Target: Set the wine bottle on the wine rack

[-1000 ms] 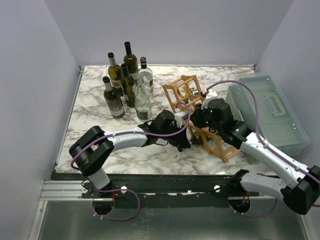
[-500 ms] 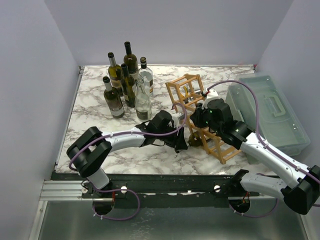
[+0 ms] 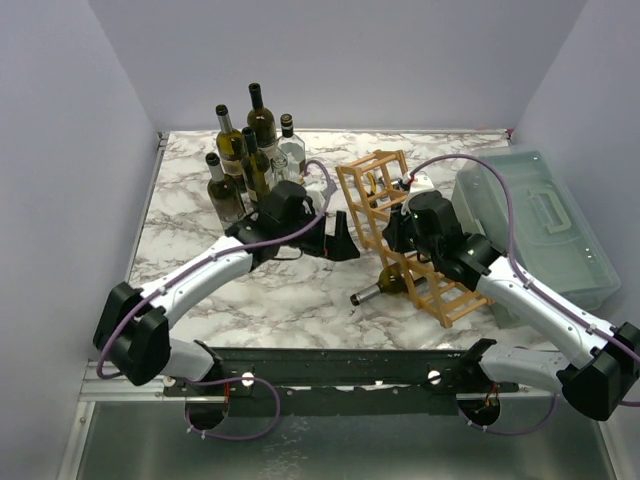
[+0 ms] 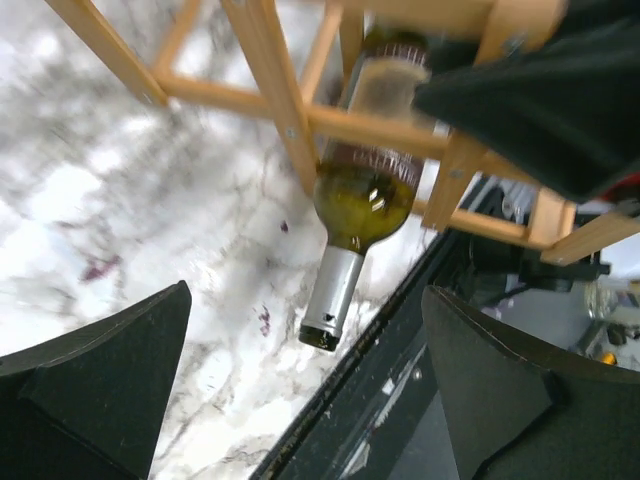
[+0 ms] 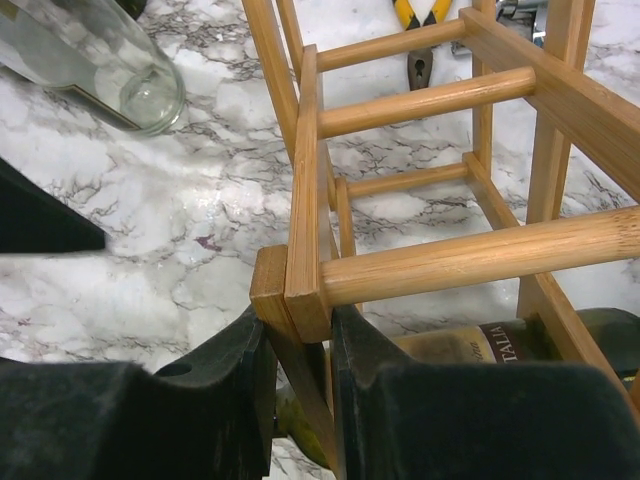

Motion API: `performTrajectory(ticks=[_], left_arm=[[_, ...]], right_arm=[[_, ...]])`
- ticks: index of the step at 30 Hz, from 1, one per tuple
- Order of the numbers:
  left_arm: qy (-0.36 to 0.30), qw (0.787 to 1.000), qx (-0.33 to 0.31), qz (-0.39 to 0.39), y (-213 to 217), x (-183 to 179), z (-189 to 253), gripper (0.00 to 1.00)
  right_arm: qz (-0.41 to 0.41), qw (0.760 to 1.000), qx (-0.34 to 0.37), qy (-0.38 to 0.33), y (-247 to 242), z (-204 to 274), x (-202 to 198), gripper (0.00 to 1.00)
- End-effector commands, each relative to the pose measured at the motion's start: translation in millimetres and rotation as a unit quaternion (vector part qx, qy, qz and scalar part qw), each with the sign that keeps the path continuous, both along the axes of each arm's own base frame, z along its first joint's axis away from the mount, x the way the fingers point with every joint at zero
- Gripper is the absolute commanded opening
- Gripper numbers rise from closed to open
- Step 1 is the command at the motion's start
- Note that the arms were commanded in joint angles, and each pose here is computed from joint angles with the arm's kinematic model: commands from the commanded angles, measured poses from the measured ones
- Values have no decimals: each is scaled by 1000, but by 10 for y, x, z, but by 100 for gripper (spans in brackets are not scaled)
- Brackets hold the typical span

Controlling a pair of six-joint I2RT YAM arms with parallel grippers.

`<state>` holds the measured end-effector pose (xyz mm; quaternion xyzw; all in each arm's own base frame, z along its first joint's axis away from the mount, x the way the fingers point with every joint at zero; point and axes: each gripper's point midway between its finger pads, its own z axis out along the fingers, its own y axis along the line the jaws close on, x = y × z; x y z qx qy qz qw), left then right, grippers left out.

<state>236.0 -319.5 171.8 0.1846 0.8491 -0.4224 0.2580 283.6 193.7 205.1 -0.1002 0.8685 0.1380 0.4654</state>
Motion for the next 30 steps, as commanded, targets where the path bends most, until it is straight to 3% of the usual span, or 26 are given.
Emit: performTrajectory(ticks=[1,5,15,26,30], left_arm=[[-81,996,25,23,398,229,650,99],[-155,983,59,81,649,461,1116,99],[-270,923,101,253,1301,747,1762,99],[-328,884,129,306,1694,680,1974,99],[-343,871,134,324,1804,663,2027,99]], right_arm=[[-28,999,-29,14,-153,17,-20,24],[-24,999,-29,4,-136,173,16,45],[-9,999,-32,-36,-32,643,189,76],[5,999,-12,-52,91,940,262,81],[53,996,36,-63,352,1048,252,82]])
